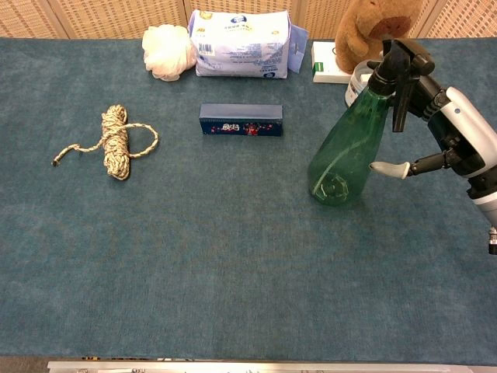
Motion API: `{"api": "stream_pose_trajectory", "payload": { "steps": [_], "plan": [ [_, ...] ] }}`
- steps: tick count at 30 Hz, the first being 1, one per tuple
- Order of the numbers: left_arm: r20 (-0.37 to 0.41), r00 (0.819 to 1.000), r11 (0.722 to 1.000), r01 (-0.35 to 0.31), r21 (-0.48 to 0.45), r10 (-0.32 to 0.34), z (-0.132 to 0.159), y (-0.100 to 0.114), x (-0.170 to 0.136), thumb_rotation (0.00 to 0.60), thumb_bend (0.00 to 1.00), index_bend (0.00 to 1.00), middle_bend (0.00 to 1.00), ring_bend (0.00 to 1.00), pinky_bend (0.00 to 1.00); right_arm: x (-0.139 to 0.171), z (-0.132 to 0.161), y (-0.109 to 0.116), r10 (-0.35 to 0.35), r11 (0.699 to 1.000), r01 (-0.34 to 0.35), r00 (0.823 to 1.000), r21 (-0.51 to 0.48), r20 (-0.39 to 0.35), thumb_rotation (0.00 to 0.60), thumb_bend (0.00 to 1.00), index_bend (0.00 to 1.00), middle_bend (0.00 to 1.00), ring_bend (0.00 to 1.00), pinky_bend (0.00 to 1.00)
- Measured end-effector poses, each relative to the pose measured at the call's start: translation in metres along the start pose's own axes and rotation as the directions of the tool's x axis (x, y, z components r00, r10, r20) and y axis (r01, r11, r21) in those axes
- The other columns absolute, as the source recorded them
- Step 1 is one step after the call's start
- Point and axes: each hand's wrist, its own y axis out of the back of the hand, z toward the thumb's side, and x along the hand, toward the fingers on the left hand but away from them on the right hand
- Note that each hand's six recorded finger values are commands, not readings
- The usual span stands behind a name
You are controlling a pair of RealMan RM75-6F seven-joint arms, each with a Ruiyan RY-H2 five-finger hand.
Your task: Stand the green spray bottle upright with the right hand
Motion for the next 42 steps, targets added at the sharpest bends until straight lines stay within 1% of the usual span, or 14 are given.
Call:
{"api": "stream_pose_trajectory", "payload": {
  "steps": [8, 15, 18, 20, 23, 25, 27, 29, 32, 35, 36, 38, 39, 42],
  "plan": [
    [0.0, 1.0, 1.0, -0.002, 0.005, 0.002, 0.001, -0.001, 0.0, 0.6, 0.0, 0.49, 0.5, 0.34, 0.45, 0.019, 0.013, 0.027, -0.021, 0.996, 0.018, 0.999, 0.084, 0.04, 0.6, 0.0, 0.02, 0.1, 0.08, 0.27],
    [0.003, 1.0, 1.0, 0.004, 0.012, -0.004, 0.003, -0.003, 0.0, 0.6, 0.0, 0.49, 0.5, 0.34, 0.45, 0.049, 0.026, 0.062, -0.029, 0.984, 0.005, 0.991, 0.177, 0.128, 0.6, 0.0, 0.02, 0.1, 0.08, 0.27],
    [0.004, 1.0, 1.0, 0.005, 0.014, -0.005, 0.004, -0.004, 0.0, 0.6, 0.0, 0.49, 0.49, 0.34, 0.45, 0.063, 0.026, 0.073, -0.052, 0.98, 0.018, 0.985, 0.199, 0.167, 0.6, 0.0, 0.02, 0.13, 0.08, 0.27],
    [0.003, 1.0, 1.0, 0.006, 0.014, -0.006, 0.004, -0.005, 0.0, 0.6, 0.0, 0.49, 0.5, 0.34, 0.45, 0.068, 0.027, 0.079, -0.075, 0.978, 0.038, 0.982, 0.205, 0.175, 0.6, 0.04, 0.03, 0.16, 0.08, 0.27],
    [0.004, 1.0, 1.0, 0.006, 0.013, -0.006, 0.004, -0.005, 0.001, 0.6, 0.0, 0.49, 0.5, 0.34, 0.45, 0.072, 0.031, 0.086, -0.114, 0.975, 0.076, 0.978, 0.207, 0.176, 0.6, 0.18, 0.11, 0.21, 0.08, 0.27],
    [0.006, 1.0, 1.0, 0.004, 0.011, -0.004, 0.005, -0.004, 0.001, 0.6, 0.0, 0.49, 0.5, 0.34, 0.45, 0.074, 0.033, 0.089, -0.138, 0.968, 0.096, 0.975, 0.232, 0.175, 0.6, 0.28, 0.24, 0.28, 0.12, 0.27],
    [0.008, 1.0, 1.0, 0.001, 0.007, -0.001, 0.005, -0.004, 0.001, 0.6, 0.0, 0.49, 0.5, 0.34, 0.45, 0.075, 0.035, 0.092, -0.162, 0.954, 0.106, 0.97, 0.282, 0.182, 0.6, 0.31, 0.33, 0.33, 0.16, 0.26],
    [0.012, 1.0, 1.0, -0.003, 0.002, 0.003, 0.005, -0.003, 0.001, 0.6, 0.0, 0.49, 0.5, 0.34, 0.45, 0.077, 0.037, 0.095, -0.179, 0.933, 0.103, 0.964, 0.345, 0.197, 0.6, 0.32, 0.36, 0.36, 0.19, 0.26],
    [0.017, 1.0, 1.0, -0.008, 0.0, 0.008, 0.006, -0.002, 0.001, 0.6, 0.0, 0.49, 0.5, 0.34, 0.45, 0.08, 0.039, 0.101, -0.204, 0.873, 0.065, 0.949, 0.484, 0.239, 0.6, 0.32, 0.36, 0.36, 0.19, 0.26],
    [0.027, 0.999, 1.0, -0.019, 0.0, 0.019, 0.007, -0.001, 0.001, 0.6, 0.0, 0.49, 0.5, 0.34, 0.45, 0.083, 0.042, 0.108, -0.238, 0.771, -0.001, 0.927, 0.637, 0.289, 0.6, 0.32, 0.36, 0.36, 0.19, 0.26],
    [0.03, 0.999, 1.0, -0.023, -0.001, 0.023, 0.008, -0.001, 0.002, 0.6, 0.0, 0.49, 0.5, 0.34, 0.45, 0.085, 0.042, 0.111, -0.256, 0.719, -0.033, 0.916, 0.694, 0.308, 0.6, 0.32, 0.36, 0.36, 0.19, 0.26],
    [0.042, 0.998, 0.999, -0.035, -0.006, 0.036, 0.01, 0.001, 0.002, 0.6, 0.0, 0.49, 0.49, 0.34, 0.45, 0.087, 0.044, 0.115, -0.286, 0.636, -0.085, 0.897, 0.767, 0.337, 0.6, 0.32, 0.36, 0.36, 0.19, 0.26],
    [0.049, 0.998, 0.999, -0.043, -0.011, 0.044, 0.011, 0.001, 0.002, 0.6, 0.0, 0.49, 0.49, 0.34, 0.45, 0.088, 0.044, 0.117, -0.307, 0.582, -0.122, 0.882, 0.804, 0.356, 0.6, 0.32, 0.36, 0.36, 0.19, 0.26],
    [0.076, 0.994, 0.996, -0.08, -0.037, 0.082, 0.014, 0.005, 0.002, 0.6, 0.0, 0.48, 0.49, 0.34, 0.45, 0.091, 0.046, 0.121, -0.344, 0.475, -0.199, 0.854, 0.857, 0.389, 0.6, 0.32, 0.36, 0.36, 0.2, 0.26]
  ]
}}
